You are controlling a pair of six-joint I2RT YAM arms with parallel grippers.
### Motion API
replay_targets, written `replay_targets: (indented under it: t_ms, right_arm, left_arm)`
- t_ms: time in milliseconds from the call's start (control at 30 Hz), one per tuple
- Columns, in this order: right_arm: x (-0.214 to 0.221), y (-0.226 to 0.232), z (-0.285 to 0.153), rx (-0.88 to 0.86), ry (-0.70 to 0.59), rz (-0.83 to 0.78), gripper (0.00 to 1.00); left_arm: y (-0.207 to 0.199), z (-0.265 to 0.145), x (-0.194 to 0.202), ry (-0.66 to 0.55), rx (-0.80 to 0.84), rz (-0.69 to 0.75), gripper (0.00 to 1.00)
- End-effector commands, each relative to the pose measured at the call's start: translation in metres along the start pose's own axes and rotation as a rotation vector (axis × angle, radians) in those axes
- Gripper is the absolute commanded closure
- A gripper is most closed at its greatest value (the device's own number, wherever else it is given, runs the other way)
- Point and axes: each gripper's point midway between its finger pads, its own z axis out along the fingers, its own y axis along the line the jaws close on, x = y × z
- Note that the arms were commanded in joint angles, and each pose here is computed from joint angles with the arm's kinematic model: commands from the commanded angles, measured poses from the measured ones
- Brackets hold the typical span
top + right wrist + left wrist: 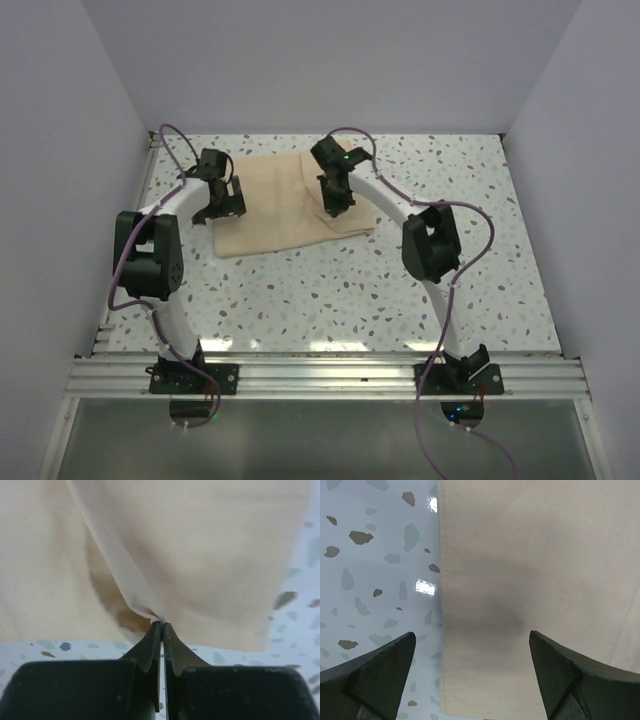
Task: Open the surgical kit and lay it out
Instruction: Open the surgical kit at the center of the board.
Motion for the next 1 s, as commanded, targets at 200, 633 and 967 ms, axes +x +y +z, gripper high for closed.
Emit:
replay_targets:
  t_ms: [200,633,967]
  right_arm:
    - [0.006,-0.181,-0.076,0.343,-0.116,0.238,1.0]
    - [0.123,-0.285,-0.037,0.624,0.174,0.414,1.0]
    - [0.122,-0.346,-0.055,0.626,0.205,0.641,0.09]
  left_arm:
    - [-0.005,-0.009,-0.027,-0.062,0.02,0.016,0.01]
    - [-0.009,-0.023,-0.016,-0.056,0.012,0.063,0.0]
    - [-0.004,-0.025,0.008,-0.026,-0.004,0.103,0.0]
